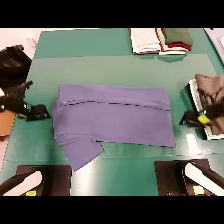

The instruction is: Fold the shirts.

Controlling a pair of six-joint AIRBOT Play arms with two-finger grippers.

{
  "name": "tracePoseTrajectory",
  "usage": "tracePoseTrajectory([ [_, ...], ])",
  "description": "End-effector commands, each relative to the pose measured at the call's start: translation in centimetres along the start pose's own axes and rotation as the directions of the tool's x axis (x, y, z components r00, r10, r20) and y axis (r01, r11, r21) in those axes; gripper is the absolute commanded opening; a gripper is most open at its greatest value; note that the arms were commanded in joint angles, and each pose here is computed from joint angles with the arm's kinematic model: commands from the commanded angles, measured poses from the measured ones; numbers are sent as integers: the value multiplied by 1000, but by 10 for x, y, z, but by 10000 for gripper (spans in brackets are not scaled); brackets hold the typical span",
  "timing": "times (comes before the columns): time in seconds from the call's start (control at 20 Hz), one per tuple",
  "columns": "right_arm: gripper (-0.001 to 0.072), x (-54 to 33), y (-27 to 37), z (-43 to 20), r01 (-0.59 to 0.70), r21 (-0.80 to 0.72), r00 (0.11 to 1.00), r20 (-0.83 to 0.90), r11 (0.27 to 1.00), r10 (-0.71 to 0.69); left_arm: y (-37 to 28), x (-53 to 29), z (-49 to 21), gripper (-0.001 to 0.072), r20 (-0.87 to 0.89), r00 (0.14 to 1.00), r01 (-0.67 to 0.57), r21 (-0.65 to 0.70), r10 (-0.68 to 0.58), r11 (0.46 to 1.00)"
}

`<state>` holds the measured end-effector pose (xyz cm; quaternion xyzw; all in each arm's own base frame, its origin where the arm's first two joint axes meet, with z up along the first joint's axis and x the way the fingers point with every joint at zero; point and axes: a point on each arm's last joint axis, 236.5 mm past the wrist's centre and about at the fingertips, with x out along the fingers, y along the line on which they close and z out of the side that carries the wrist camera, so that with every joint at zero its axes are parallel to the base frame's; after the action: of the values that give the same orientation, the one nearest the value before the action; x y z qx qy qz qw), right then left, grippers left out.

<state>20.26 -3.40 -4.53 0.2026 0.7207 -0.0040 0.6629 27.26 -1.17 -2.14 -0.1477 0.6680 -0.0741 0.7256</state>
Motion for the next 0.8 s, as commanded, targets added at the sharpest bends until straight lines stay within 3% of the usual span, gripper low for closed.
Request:
tracePoseTrajectory([
  [0.0, 501, 31, 2, -47, -95, 78, 994, -53, 992, 99, 6, 21, -43, 438, -27, 1000, -8, -79, 6, 997],
  [0.2, 493, 55, 21, -62, -147, 66, 985, -75, 987, 152, 8, 26, -48, 438, -33, 999, -9, -91, 6, 996],
  [0.35, 438, 66, 30, -68, -129, 3, 986, -106, 992, 129, 8, 26, -48, 438, -36, 999, -8, -90, 5, 996],
  [0.4, 366, 66, 33, -69, -129, -16, 986, -113, 992, 126, 8, 26, -49, 438, -38, 999, -8, -90, 5, 996],
  [0.5, 112, 66, 37, -70, -120, -57, 987, -118, 991, 113, 7, 23, -54, 438, -45, 999, -12, -84, 8, 996],
  [0.55, 18, 65, 39, -70, -116, -77, 988, -113, 990, 107, 6, 22, -59, 438, -47, 999, -11, -84, 7, 996],
  [0.75, 18, 48, 48, -54, -100, -142, 995, -31, 985, 96, -1, 34, -92, 438, -83, 996, 12, -144, -24, 990],
])
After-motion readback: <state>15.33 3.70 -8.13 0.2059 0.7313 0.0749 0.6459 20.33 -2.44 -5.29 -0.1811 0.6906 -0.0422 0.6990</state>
